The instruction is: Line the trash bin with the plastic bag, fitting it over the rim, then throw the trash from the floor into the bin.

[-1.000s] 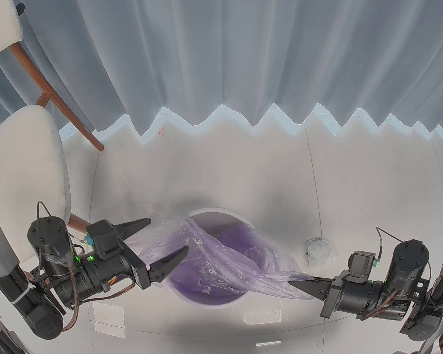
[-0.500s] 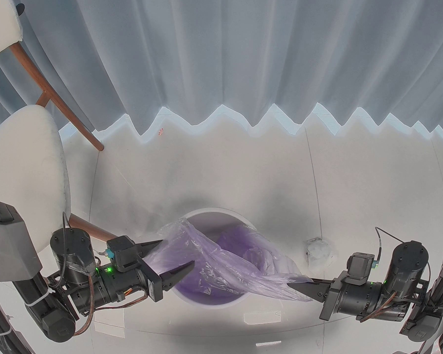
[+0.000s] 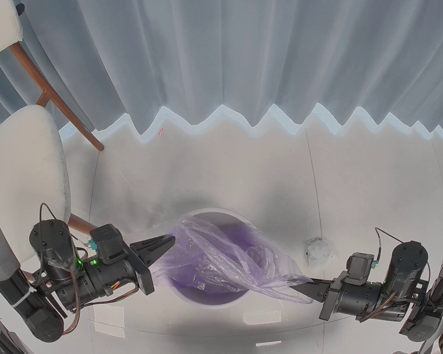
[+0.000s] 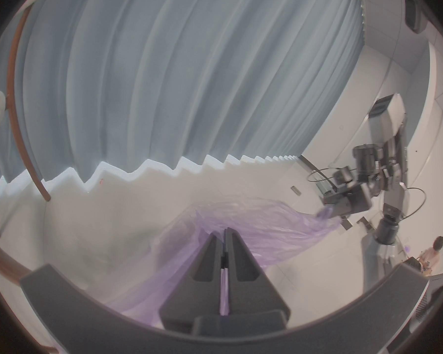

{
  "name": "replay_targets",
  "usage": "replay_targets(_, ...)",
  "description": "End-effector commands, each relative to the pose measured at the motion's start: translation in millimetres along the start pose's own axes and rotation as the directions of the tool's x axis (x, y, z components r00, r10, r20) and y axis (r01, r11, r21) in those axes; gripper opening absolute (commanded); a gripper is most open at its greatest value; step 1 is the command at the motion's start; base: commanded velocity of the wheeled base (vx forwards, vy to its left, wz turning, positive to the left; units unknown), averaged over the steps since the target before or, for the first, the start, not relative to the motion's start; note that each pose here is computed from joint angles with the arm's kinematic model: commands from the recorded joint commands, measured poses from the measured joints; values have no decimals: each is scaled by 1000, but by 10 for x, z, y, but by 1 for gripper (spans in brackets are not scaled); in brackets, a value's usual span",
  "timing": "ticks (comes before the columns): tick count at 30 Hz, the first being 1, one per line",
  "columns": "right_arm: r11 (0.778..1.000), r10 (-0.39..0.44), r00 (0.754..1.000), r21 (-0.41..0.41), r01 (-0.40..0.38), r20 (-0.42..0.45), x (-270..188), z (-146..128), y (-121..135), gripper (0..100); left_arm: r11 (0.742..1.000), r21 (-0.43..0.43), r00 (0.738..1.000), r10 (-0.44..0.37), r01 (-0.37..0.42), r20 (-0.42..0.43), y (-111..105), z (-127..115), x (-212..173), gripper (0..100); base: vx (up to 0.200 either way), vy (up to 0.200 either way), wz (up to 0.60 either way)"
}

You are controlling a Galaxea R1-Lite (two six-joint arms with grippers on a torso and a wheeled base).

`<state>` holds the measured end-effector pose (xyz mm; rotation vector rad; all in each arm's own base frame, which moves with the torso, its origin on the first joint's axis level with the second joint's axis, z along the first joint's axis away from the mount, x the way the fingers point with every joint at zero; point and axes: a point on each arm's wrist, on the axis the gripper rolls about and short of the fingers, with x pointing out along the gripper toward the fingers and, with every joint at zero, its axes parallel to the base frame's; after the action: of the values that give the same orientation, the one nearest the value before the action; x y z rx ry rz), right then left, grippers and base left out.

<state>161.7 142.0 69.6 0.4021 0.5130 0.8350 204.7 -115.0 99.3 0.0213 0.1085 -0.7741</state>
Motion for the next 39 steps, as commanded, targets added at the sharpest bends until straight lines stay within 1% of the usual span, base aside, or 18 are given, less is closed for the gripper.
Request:
replay_targets(1,1000,-3,1000,10,3,9,40,13,-21,0,994,14,994,-112,111,19,-245,70,-281,0,0,0,0)
replay_targets(2,1000,-3,1000,12,3,9,47,13,-24,0,992,13,992,-124,124,11,-267,56,-291,0,0,0,0)
replay_targets(3,1000,-3,1000,17,3,15,71,26,-31,0,988,9,988,-153,153,-13,-321,11,-321,0,0,0,0)
replay_targets(4,1000,-3,1000,25,3,20,86,38,-37,0,987,8,987,-159,159,-26,-336,-14,-338,0,0,0,0)
replay_targets(6,999,-6,999,46,4,47,123,91,-53,0,986,17,984,-165,167,-69,-342,-91,-351,0,0,0,0)
replay_targets(8,997,-16,996,80,9,92,165,190,-99,0,987,30,981,-155,160,-116,-314,-163,-328,0,0,0,0)
replay_targets(10,993,-24,992,116,9,124,186,262,-133,0,988,39,980,-146,152,-135,-292,-189,-325,0,0,0,0)
replay_targets(13,984,-35,979,178,-1,199,234,433,-201,0,990,30,977,-131,138,-169,-255,-238,-323,0,0,0,0)
replay_targets(16,974,-62,968,225,5,245,257,545,-299,0,991,26,969,-120,128,-214,-230,-301,-318,0,0,0,0)
replay_targets(21,963,-108,943,269,21,315,295,708,-453,0,990,73,964,-100,122,-246,-159,-341,-340,0,0,0,0)
replay_targets(23,958,-126,936,286,28,329,313,736,-495,0,988,78,962,-113,136,-247,-147,-343,-347,0,0,0,0)
replay_targets(27,950,-140,932,310,32,334,358,741,-533,0,986,74,961,-130,152,-244,-143,-342,-350,0,0,0,0)
replay_targets(34,948,-143,934,318,33,327,367,724,-540,0,985,74,960,-133,156,-245,-146,-345,-348,0,0,0,0)
replay_targets(39,947,-132,944,318,30,302,389,663,-500,0,986,70,957,-131,154,-258,-143,-376,-329,0,0,0,0)
